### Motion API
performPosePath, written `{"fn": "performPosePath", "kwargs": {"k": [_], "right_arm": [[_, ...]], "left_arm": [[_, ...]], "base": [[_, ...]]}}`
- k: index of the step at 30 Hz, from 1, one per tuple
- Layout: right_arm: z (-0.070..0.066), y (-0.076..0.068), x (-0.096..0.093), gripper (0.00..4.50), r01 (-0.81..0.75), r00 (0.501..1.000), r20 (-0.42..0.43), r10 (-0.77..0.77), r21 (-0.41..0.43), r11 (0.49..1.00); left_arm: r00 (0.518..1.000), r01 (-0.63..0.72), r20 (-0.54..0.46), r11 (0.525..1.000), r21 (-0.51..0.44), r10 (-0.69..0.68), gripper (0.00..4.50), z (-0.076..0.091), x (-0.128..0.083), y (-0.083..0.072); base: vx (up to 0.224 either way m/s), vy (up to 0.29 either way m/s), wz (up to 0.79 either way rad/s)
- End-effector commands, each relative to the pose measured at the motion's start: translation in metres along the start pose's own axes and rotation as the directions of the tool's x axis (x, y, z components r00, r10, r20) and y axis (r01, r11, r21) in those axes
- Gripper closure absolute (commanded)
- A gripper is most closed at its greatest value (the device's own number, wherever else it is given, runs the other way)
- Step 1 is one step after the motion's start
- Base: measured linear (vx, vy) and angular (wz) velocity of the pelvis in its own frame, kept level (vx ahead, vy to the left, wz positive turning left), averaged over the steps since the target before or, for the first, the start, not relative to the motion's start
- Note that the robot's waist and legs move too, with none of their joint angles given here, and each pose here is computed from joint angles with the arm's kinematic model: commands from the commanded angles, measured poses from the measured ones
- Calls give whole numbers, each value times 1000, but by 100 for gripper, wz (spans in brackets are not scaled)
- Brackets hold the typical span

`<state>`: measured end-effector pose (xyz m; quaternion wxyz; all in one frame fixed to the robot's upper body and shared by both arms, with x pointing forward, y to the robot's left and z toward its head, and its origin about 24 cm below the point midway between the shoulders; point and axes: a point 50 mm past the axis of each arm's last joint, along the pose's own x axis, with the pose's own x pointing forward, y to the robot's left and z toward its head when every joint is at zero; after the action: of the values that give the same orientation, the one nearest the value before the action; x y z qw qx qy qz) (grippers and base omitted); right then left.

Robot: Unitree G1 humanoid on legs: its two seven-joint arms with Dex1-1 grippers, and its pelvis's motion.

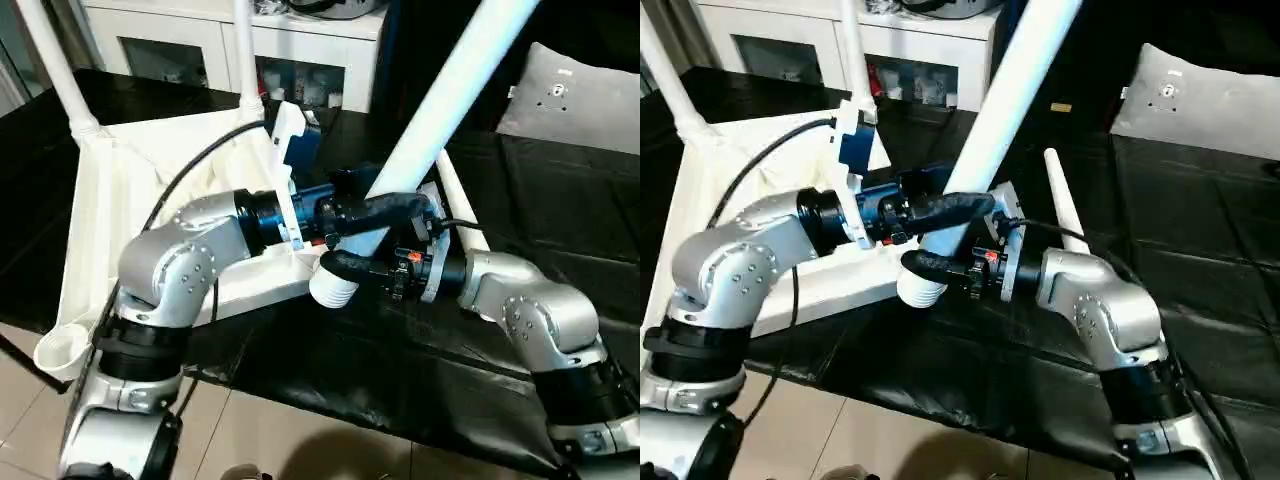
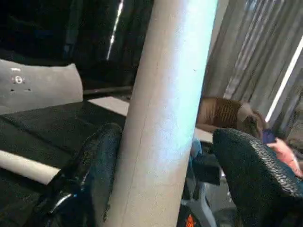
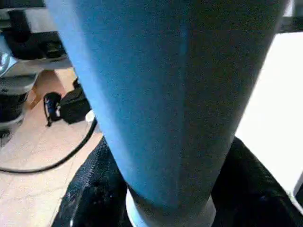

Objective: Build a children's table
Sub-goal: Pick table leg

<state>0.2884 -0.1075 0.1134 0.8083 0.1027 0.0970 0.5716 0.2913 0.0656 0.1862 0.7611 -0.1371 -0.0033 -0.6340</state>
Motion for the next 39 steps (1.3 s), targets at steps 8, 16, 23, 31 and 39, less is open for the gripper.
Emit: {"fn": "performPosePath", "kwargs": {"k": [8, 16, 23, 31, 39], "right_arm": [[0, -7, -10, 256, 152, 987, 45, -155, 52, 987], [-8, -22, -15, 261, 397, 918, 33, -396, -29, 917], [-11, -28, -15, 261, 537, 844, 32, -536, -73, 841], [-6, -20, -5, 261, 512, 859, 88, -504, -118, 851], [-13, -16, -7, 261, 491, 871, 65, -487, -126, 862]], "left_arm": [[956, 13, 292, 997, -74, 10, 33, 26, -6, -4], [965, -263, 1, 961, 88, 264, 33, -3, -39, 22], [868, -308, -300, 903, 300, 396, 33, -33, -76, 36], [723, -259, -512, 869, 421, 464, 69, -74, -103, 55], [708, -266, -555, 893, 364, 437, 140, -86, -111, 64]], "base": [[0, 0, 0], [0, 0, 0], [0, 0, 0], [0, 0, 0], [0, 0, 0]]}}
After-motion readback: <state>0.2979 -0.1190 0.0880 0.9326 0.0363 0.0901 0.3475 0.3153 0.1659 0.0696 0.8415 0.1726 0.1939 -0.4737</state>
